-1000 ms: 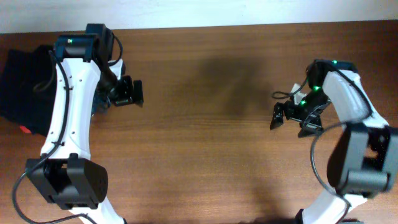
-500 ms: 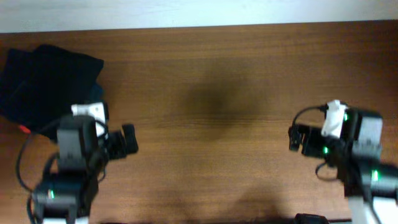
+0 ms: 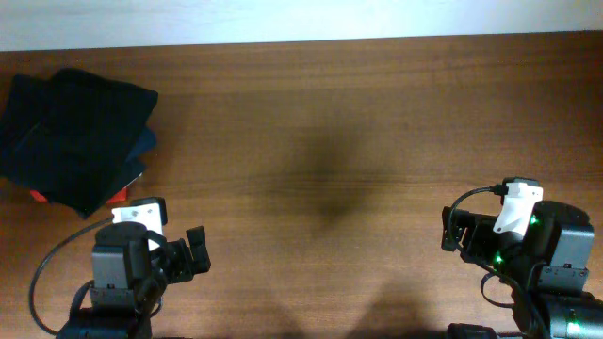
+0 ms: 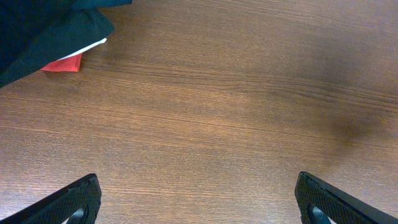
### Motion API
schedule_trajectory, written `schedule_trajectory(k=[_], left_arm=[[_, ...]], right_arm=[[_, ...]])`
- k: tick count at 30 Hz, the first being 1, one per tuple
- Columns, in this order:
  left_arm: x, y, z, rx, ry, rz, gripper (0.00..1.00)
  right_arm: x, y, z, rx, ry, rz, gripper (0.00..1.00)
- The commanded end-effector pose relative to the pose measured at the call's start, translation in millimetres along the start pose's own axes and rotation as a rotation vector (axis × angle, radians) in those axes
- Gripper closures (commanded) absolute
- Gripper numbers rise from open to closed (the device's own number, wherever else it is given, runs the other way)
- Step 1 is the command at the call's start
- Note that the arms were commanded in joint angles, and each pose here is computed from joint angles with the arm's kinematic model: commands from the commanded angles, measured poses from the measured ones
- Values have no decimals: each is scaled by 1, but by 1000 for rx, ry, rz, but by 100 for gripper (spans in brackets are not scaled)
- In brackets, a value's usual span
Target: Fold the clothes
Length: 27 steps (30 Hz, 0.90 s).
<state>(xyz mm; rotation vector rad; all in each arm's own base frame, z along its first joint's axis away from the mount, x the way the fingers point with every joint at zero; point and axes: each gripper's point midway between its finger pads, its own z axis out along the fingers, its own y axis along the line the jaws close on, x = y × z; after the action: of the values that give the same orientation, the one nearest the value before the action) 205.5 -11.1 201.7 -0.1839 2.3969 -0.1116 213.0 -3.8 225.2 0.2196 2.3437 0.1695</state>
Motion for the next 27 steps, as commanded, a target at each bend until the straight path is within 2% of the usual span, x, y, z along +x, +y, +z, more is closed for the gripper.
schedule_trajectory(k=[1,4,6,8,14,20,27], left_arm=[[2,2,1,-9,3,-7,1],[2,2,1,-9,3,-7,1],[2,2,1,-10,3,-7,1],[2,2,1,-9,3,-8,1],[2,2,1,-10,3,-8,1],[2,2,1,-9,3,-8,1],[2,2,1,-10,3,-7,1]], right_arm=[[4,-2,-2,12,-2,7,1],[4,-3,-11,32,-71,-31,1],[-3,5,-13,-6,-204,-117,1],[-4,16,-6,-76,-454,-171,1],[0,25,13,-157,-726,-213,1],[3,26,41,-134,-834,-328,2],[29,13,72,-89,-705,-330,1]])
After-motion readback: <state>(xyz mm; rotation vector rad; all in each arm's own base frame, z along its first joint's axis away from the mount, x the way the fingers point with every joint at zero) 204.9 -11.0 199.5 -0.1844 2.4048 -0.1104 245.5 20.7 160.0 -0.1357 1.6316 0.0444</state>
